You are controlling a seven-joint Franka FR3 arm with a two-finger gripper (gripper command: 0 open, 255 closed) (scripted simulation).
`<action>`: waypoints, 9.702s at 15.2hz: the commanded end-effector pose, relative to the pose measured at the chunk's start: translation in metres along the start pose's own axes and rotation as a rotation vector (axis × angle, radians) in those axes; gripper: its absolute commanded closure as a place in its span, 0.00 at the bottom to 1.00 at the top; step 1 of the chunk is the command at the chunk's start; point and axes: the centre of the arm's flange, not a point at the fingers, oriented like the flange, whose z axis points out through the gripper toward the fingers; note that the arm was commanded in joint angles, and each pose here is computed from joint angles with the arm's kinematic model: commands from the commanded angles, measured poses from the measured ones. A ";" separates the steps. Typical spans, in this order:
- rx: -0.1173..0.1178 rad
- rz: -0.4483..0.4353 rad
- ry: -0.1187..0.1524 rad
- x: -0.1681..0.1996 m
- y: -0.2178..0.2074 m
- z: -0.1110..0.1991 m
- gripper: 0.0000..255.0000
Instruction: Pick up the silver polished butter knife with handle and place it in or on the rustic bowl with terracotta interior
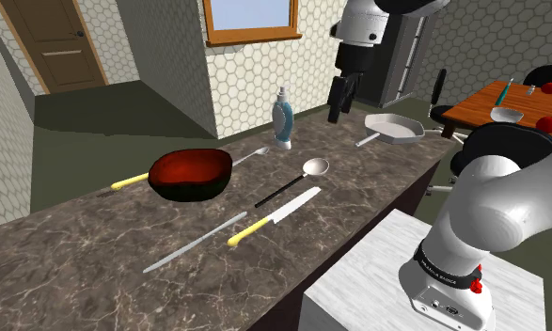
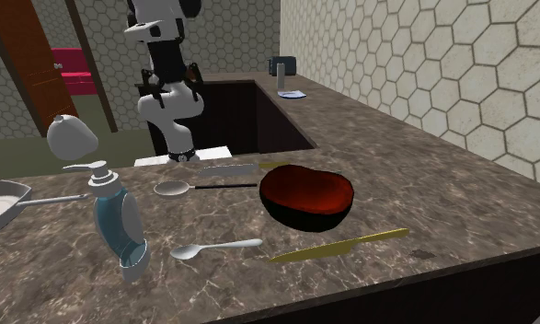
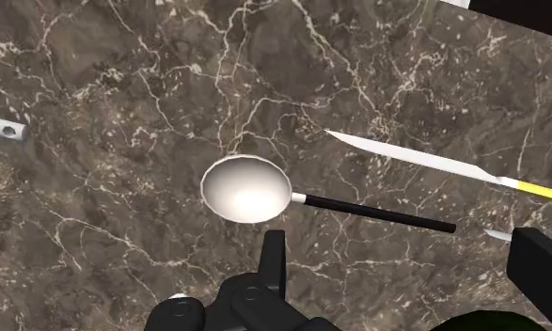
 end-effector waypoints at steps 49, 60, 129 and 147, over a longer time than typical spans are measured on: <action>-0.058 -1.261 -0.146 0.181 -0.306 0.265 0.00; -0.058 -1.261 -0.146 0.181 -0.307 0.260 1.00; -0.058 -1.261 -0.146 0.333 -0.196 0.154 1.00; -0.058 -1.261 -0.146 0.337 -0.202 0.105 0.00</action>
